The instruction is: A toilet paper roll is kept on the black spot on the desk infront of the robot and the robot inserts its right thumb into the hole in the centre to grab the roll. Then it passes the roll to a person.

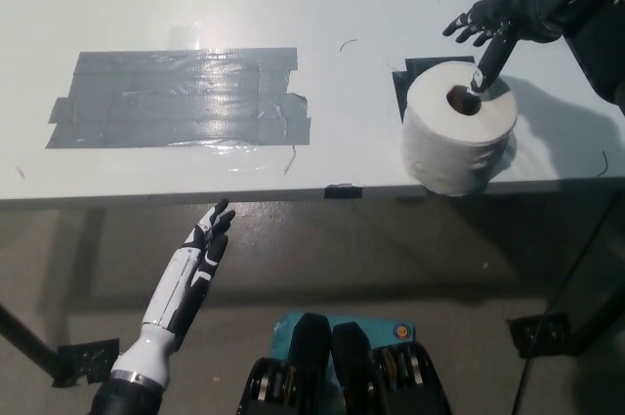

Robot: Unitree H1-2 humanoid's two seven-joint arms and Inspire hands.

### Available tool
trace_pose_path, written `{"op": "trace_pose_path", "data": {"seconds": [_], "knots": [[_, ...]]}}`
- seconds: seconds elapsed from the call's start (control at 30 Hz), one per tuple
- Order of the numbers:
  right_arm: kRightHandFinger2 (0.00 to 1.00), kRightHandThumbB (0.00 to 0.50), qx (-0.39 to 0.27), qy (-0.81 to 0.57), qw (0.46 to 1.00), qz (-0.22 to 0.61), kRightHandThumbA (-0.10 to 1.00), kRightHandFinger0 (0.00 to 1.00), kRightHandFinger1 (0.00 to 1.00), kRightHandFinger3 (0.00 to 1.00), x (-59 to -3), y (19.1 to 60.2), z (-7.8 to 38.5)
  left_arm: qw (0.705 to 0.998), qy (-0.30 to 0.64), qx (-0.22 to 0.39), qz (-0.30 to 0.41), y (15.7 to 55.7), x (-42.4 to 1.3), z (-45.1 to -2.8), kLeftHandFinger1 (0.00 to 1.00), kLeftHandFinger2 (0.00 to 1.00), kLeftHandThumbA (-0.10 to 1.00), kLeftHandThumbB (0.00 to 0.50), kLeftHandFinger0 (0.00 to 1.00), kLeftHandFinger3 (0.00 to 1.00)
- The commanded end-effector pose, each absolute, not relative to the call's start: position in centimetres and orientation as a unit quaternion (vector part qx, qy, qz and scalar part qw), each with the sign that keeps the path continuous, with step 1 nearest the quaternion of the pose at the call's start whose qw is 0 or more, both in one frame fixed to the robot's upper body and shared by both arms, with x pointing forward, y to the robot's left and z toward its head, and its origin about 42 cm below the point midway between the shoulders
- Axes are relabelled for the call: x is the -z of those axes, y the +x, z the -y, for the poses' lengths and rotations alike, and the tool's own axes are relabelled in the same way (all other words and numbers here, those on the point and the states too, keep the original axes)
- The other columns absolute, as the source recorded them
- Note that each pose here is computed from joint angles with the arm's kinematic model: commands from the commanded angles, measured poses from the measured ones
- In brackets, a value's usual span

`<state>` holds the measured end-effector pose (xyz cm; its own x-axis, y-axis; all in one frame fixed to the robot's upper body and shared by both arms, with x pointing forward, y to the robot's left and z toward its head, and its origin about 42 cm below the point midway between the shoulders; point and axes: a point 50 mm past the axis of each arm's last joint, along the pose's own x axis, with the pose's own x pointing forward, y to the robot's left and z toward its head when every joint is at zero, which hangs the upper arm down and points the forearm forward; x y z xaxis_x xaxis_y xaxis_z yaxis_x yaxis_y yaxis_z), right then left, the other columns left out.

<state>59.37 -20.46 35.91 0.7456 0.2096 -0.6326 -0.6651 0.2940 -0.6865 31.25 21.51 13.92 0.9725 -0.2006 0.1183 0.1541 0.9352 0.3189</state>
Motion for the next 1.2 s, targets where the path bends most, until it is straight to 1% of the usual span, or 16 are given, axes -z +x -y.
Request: {"op": "trace_pose_path", "data": {"seconds": [0.0,0.33,0.63,0.7,0.73,0.77,0.8,0.83,0.87,0.9,0.93,0.97,1.0,1.03,1.1,1.17], "knots": [[1.00,0.422,-0.288,-0.535,0.772,-0.187,1.00,1.00,1.00,1.00,-37.8,59.6,19.3,0.977,0.160,0.094,0.100,32.0,-15.4,-21.5,1.00,1.00,1.00,0.095,1.00,1.00],[1.00,0.396,-0.309,-0.522,0.775,-0.179,1.00,1.00,1.00,1.00,-35.3,59.3,18.8,0.978,0.155,0.096,0.104,32.0,-15.3,-21.5,1.00,1.00,1.00,0.092,1.00,1.00],[1.00,0.372,-0.262,-0.572,0.758,-0.173,0.96,1.00,1.00,1.00,-33.2,59.4,18.0,0.978,0.151,0.099,0.107,32.3,-15.5,-21.4,1.00,1.00,1.00,0.097,1.00,1.00],[1.00,0.282,-0.236,-0.562,0.773,-0.173,0.64,1.00,1.00,1.00,-32.4,59.4,18.1,0.978,0.151,0.099,0.103,32.3,-15.5,-21.3,1.00,1.00,1.00,0.099,1.00,1.00],[1.00,0.282,-0.232,-0.562,0.775,-0.173,0.64,1.00,1.00,1.00,-32.3,59.4,18.1,0.978,0.150,0.099,0.103,32.3,-15.5,-21.3,1.00,1.00,1.00,0.099,1.00,1.00],[0.81,0.245,-0.221,-0.566,0.776,-0.167,0.35,0.73,0.69,1.00,-31.6,59.3,18.4,0.978,0.150,0.100,0.103,32.3,-15.5,-21.3,1.00,1.00,1.00,0.100,1.00,1.00],[0.67,0.217,-0.210,-0.578,0.773,-0.157,-0.01,0.44,0.51,1.00,-30.9,59.3,18.7,0.978,0.150,0.101,0.104,32.4,-15.6,-21.2,1.00,1.00,1.00,0.099,1.00,1.00],[0.82,0.193,-0.186,-0.594,0.770,-0.142,-0.10,0.60,0.77,0.94,-29.6,59.1,19.4,0.978,0.151,0.102,0.104,32.4,-15.7,-21.2,1.00,1.00,1.00,0.096,1.00,1.00],[0.81,0.184,-0.180,-0.595,0.771,-0.138,-0.10,0.64,0.79,0.91,-29.3,59.0,19.5,0.978,0.152,0.102,0.104,32.4,-15.7,-21.2,1.00,1.00,1.00,0.095,1.00,1.00],[0.64,0.155,-0.177,-0.589,0.777,-0.134,-0.10,0.48,0.60,0.71,-28.8,58.9,19.9,0.978,0.152,0.103,0.104,32.4,-15.7,-21.2,1.00,1.00,1.00,0.096,1.00,1.00],[0.84,0.150,-0.172,-0.579,0.785,-0.137,-0.10,0.74,0.85,0.71,-28.1,58.8,20.4,0.978,0.152,0.103,0.104,32.4,-15.7,-21.2,1.00,1.00,1.00,0.097,1.00,1.00],[0.95,0.157,-0.168,-0.574,0.790,-0.137,-0.10,0.91,1.00,0.66,-28.1,58.8,20.6,0.977,0.152,0.102,0.106,32.5,-15.9,-21.3,1.00,1.00,1.00,0.099,1.00,1.00],[0.77,0.194,-0.163,-0.560,0.801,-0.135,-0.10,0.75,0.80,0.51,-28.0,58.7,21.2,0.977,0.151,0.102,0.107,32.7,-16.1,-21.5,1.00,1.00,1.00,0.098,1.00,1.00],[0.67,0.179,-0.158,-0.553,0.807,-0.134,-0.10,0.61,0.68,0.54,-27.8,58.7,21.6,0.978,0.150,0.102,0.107,32.7,-16.1,-21.5,1.00,1.00,1.00,0.096,1.00,1.00],[0.36,0.173,-0.146,-0.528,0.826,-0.137,-0.10,0.10,0.27,0.31,-27.2,58.5,22.7,0.978,0.148,0.103,0.107,32.7,-16.0,-21.4,1.00,1.00,1.00,0.088,1.00,1.00],[0.48,0.156,-0.142,-0.514,0.835,-0.138,-0.10,0.01,0.26,0.34,-26.9,58.4,23.1,0.978,0.148,0.103,0.108,32.7,-16.0,-21.5,1.00,1.00,1.00,0.087,1.00,1.00]]}}
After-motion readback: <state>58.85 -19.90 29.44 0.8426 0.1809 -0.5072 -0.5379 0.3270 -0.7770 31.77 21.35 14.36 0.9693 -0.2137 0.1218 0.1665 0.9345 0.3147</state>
